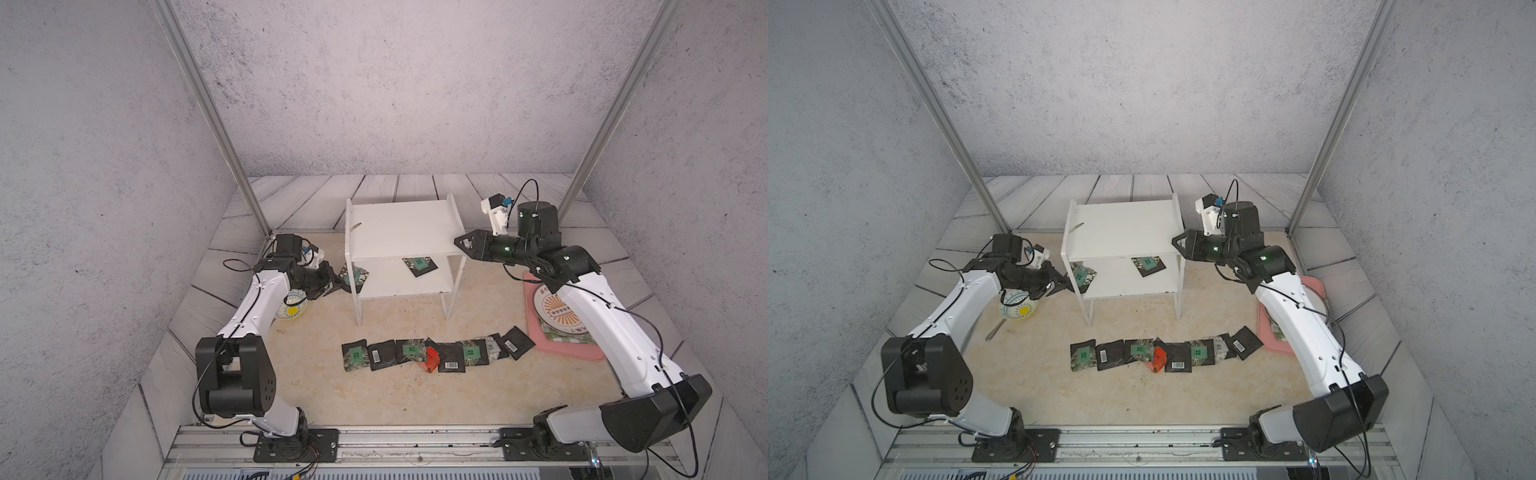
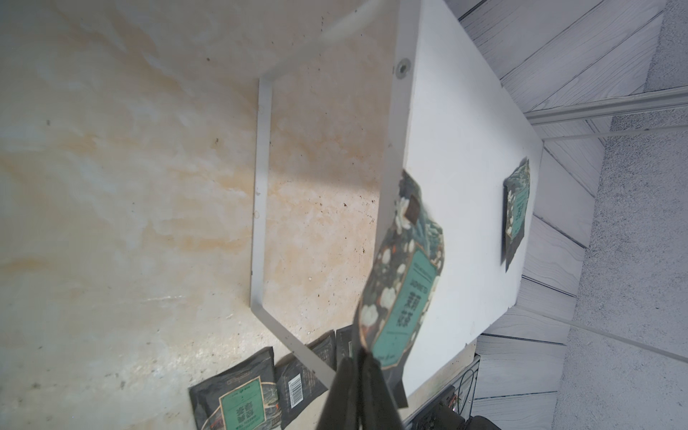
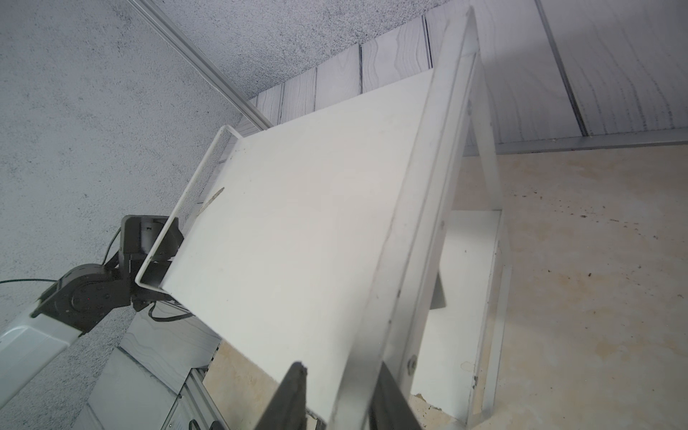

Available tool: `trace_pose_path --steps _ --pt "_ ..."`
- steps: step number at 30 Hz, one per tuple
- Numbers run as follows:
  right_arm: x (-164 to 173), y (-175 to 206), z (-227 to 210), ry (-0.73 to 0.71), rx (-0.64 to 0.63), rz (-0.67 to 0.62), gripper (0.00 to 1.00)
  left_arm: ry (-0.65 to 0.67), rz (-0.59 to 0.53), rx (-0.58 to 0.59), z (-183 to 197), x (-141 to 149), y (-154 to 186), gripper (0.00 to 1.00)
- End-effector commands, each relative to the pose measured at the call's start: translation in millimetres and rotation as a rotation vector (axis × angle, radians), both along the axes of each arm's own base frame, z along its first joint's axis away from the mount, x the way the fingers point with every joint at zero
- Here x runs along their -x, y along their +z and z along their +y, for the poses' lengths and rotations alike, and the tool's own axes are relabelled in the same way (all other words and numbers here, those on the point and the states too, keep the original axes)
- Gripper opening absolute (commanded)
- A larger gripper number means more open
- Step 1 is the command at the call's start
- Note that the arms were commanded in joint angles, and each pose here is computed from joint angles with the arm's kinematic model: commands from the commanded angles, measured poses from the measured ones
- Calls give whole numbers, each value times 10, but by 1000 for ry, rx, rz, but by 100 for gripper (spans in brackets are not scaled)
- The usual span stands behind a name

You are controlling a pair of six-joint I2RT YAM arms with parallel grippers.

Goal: Remove the tea bags from the shelf
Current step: Pick up the tea bag from the shelf, then place the tea bag at the center of the board.

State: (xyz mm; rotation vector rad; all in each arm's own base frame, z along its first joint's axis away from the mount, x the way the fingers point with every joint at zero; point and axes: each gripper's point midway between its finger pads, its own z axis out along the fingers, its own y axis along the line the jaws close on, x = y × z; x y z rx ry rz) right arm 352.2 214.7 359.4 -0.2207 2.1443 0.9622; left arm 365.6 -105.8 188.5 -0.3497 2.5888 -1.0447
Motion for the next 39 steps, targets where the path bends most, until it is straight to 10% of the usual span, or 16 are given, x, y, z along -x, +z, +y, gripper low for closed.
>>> trace_pose_path --steps 1,17,39 --pt "128 -264 -42 -5 34 113 33 25 -13 -2 88 74 95 5" --pt "140 -234 -53 -4 39 105 33 175 -40 -69 415 471 288 0" --pt "155 -194 -58 -4 35 93 33 294 182 -7 358 1183 -442 0"
